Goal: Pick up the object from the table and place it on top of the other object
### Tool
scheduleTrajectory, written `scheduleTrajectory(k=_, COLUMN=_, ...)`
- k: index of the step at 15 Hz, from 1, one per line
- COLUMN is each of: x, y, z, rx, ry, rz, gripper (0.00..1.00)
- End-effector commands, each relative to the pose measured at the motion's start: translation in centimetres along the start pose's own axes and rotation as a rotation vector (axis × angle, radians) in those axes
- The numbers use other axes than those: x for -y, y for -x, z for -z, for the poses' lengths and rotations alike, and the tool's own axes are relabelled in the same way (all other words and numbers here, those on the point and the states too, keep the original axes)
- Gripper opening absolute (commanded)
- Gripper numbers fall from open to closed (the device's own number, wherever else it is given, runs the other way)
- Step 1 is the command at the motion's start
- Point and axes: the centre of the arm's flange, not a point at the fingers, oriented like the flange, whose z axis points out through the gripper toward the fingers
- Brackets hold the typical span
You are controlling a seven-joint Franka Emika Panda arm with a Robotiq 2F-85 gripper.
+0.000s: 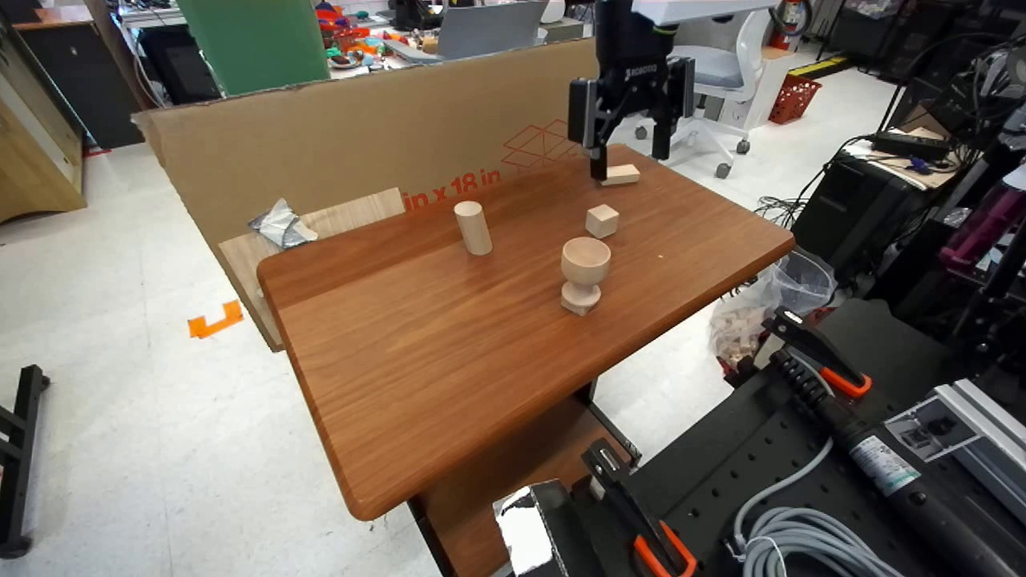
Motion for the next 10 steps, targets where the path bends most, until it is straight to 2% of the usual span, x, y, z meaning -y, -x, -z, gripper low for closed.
scheduleTrajectory(k=1, x=0.7, y=-2.7, z=-2.3, rx=0.029, ry=0.01, rz=-0.013, gripper=1.0)
scheduleTrajectory(k=10, x=2.2, y=-5.4, z=-6.1, rx=0.054, ry=0.039, rz=-0.006, gripper=1.0)
